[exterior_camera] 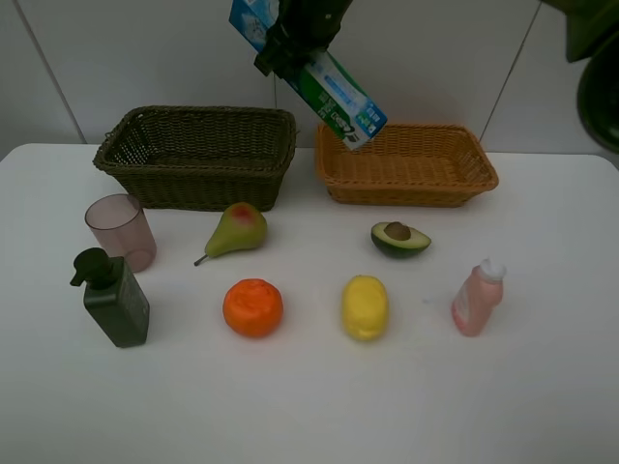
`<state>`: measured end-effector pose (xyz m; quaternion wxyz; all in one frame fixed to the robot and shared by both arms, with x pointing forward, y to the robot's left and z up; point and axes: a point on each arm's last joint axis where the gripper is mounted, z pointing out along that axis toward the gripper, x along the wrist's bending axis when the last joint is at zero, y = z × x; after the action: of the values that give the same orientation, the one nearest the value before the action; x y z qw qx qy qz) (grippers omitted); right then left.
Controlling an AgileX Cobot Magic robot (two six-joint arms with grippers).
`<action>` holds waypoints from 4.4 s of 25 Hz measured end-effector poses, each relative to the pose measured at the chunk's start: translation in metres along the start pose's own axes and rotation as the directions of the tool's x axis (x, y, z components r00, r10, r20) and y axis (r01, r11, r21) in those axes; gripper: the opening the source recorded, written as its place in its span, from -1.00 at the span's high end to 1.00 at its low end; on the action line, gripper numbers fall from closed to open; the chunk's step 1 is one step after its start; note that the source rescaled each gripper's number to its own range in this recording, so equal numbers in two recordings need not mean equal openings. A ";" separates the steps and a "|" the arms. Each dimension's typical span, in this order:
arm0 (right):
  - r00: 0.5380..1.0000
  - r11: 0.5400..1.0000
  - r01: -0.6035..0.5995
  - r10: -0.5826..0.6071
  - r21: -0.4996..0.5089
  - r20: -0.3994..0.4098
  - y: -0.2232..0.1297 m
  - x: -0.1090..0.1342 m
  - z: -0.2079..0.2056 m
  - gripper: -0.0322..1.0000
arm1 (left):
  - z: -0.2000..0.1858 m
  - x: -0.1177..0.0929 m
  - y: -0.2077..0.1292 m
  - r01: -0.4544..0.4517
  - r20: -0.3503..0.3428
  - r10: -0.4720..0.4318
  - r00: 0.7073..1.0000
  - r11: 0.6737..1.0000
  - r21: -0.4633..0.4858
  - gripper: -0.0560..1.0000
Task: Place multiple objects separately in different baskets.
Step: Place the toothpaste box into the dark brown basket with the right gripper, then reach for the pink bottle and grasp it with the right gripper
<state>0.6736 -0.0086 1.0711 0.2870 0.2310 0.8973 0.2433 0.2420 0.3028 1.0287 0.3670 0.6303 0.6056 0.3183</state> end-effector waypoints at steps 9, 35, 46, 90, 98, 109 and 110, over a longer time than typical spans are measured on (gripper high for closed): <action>0.991 0.952 -0.128 0.111 -0.277 -0.076 0.032 0.016 0.002 0.66 | 0.000 0.000 0.000 0.000 0.000 0.000 1.000 1.000 0.000 -1.00; 0.883 0.767 -0.469 0.404 -0.439 -0.237 0.019 0.044 0.093 0.66 | 0.000 0.000 0.000 0.000 0.000 0.000 1.000 1.000 0.000 -1.00; 0.906 0.802 -0.423 0.373 -0.422 -0.200 0.008 0.050 0.112 0.66 | 0.000 0.000 0.000 0.000 0.000 0.000 1.000 1.000 0.000 -1.00; 0.953 0.853 -0.301 0.286 -0.427 -0.100 -0.003 0.048 0.126 -1.00 | 0.000 0.000 0.000 0.000 0.000 0.000 1.000 1.000 0.000 -1.00; 0.954 0.852 -0.296 0.283 -0.431 -0.096 -0.002 0.047 0.125 -1.00 | 0.000 0.000 0.000 0.000 0.000 0.000 1.000 1.000 0.000 -1.00; 0.970 0.880 -0.244 0.226 -0.408 -0.093 0.013 0.037 0.091 -1.00 | 0.000 0.000 0.000 0.000 0.000 0.000 1.000 1.000 0.000 -1.00; 0.972 0.887 -0.237 0.217 -0.396 -0.095 0.014 0.036 0.087 -1.00 | 0.000 0.000 0.000 0.000 0.000 0.000 1.000 1.000 0.000 -1.00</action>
<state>0.7053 0.0488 1.0025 0.2765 0.2639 0.8011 0.4607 0.2420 0.3028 1.0287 0.3670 0.6303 0.6056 0.3183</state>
